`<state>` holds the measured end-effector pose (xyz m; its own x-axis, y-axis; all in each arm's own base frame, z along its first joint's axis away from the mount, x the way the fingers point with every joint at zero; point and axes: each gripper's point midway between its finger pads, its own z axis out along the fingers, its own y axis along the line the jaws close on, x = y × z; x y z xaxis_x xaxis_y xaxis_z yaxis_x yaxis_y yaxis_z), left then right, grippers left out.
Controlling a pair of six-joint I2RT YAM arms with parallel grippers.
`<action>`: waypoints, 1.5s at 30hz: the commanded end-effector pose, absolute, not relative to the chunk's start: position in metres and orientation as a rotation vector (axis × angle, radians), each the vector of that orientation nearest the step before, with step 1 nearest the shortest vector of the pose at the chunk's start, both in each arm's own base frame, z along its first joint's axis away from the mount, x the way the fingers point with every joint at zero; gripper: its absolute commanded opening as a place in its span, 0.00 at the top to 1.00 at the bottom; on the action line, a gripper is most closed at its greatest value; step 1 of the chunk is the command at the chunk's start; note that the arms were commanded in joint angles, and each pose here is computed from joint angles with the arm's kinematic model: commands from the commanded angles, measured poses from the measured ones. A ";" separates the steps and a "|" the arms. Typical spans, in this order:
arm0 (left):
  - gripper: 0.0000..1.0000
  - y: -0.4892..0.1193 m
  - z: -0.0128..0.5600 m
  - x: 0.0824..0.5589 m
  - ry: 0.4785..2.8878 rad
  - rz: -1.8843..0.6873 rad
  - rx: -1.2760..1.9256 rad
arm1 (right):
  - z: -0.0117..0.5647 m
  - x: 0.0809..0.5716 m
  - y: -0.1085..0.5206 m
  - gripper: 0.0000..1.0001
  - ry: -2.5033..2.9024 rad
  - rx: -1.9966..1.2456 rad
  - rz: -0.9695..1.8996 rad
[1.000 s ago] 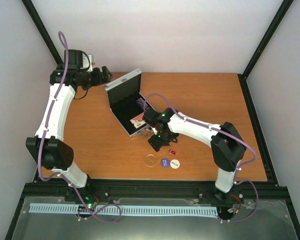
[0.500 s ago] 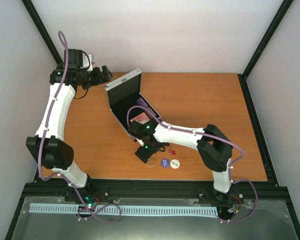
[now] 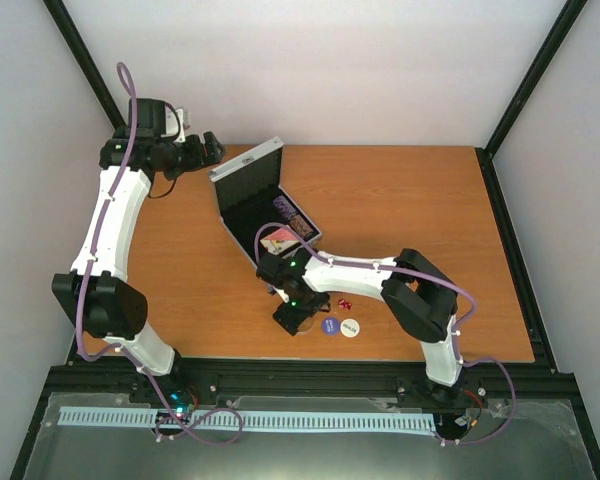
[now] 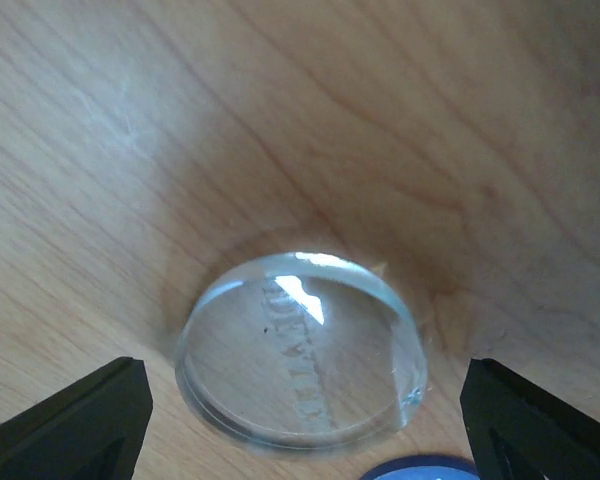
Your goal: Pack up texas hold em set
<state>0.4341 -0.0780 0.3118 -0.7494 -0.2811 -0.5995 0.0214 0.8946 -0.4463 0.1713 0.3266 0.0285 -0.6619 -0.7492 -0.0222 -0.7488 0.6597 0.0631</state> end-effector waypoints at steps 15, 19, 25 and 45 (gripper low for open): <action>0.00 -0.077 0.313 0.430 2.365 -0.555 -0.191 | 0.004 0.164 0.321 0.15 -2.811 1.305 -0.030; 0.00 -0.077 0.313 0.431 2.364 -0.556 -0.190 | 0.004 0.166 0.325 0.20 -2.799 1.332 -0.031; 0.00 -0.077 0.311 0.432 2.369 -0.552 -0.193 | 0.007 0.166 0.329 0.31 -2.788 1.355 -0.050; 0.00 -0.076 0.317 0.431 2.350 -0.547 -0.187 | 0.114 0.240 0.368 0.75 -3.007 1.451 -0.103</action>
<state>0.4339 -0.0755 0.3063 -0.7535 -0.2825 -0.5937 0.0064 0.8998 -0.4362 0.2112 0.3607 0.0751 -0.6066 -0.7850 -0.1257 -0.7902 0.6127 -0.0135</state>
